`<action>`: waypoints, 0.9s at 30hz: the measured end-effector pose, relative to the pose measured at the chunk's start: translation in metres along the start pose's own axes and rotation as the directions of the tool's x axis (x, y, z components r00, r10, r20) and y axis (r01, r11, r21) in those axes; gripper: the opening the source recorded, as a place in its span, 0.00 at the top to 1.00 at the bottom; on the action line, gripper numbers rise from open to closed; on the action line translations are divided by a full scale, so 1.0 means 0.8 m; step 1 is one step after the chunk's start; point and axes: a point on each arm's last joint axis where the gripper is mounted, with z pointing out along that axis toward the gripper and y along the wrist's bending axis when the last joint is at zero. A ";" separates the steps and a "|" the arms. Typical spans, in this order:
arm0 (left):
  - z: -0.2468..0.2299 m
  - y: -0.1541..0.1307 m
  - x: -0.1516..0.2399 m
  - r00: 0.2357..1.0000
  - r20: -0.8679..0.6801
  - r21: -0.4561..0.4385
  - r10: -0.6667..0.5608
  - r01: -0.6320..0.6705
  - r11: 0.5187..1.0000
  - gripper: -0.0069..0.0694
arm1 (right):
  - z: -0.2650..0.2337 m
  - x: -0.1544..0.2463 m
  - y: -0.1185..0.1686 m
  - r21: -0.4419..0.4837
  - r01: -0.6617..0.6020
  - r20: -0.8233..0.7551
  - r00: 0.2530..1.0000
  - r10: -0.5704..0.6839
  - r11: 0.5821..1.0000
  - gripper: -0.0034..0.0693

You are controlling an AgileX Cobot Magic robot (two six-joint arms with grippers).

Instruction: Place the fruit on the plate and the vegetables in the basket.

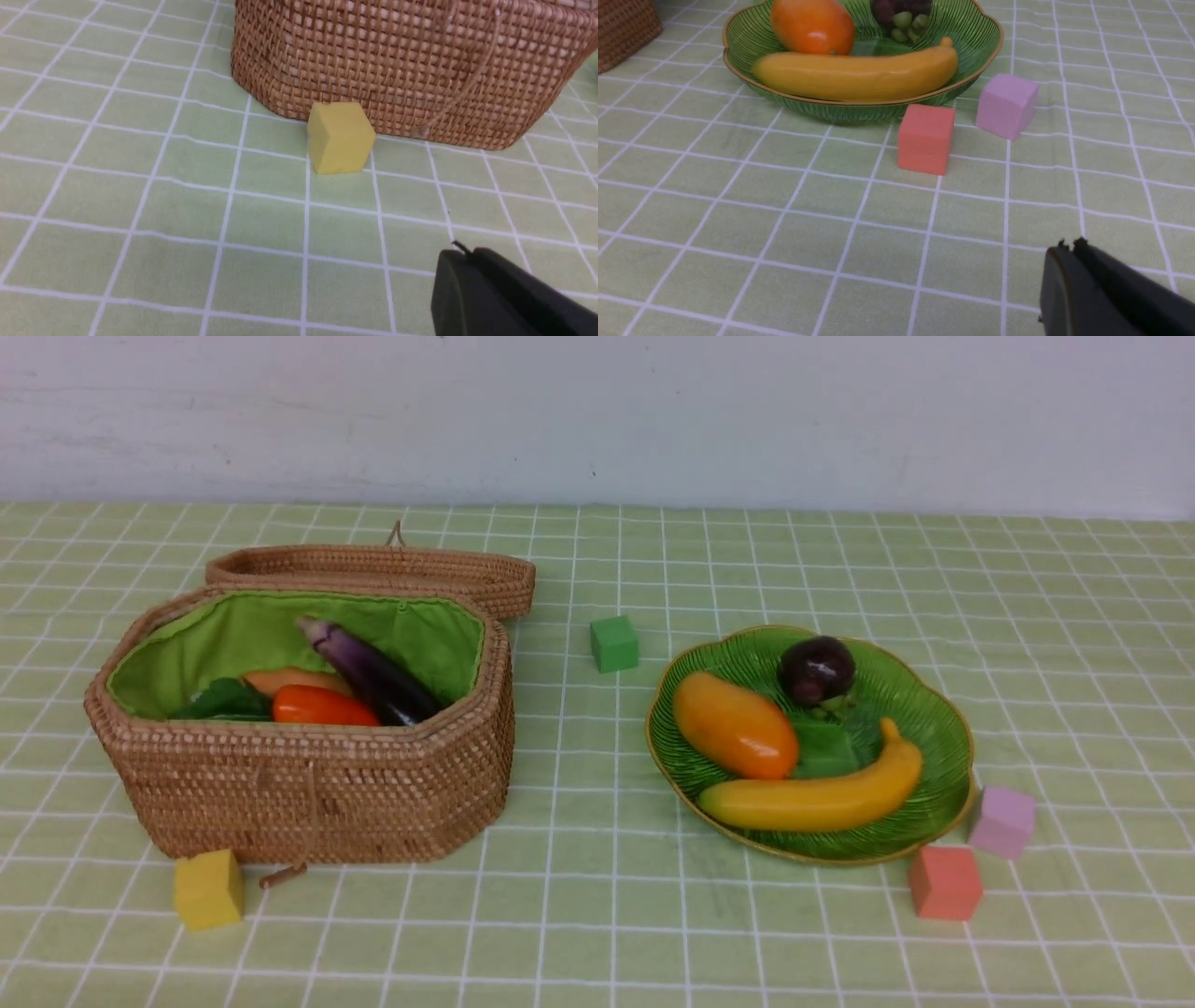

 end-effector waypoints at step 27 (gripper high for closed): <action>0.000 0.000 0.000 1.000 0.001 0.000 -0.006 0.006 1.000 0.93 | 0.000 0.000 0.000 0.000 0.000 0.000 1.000 0.000 1.000 0.90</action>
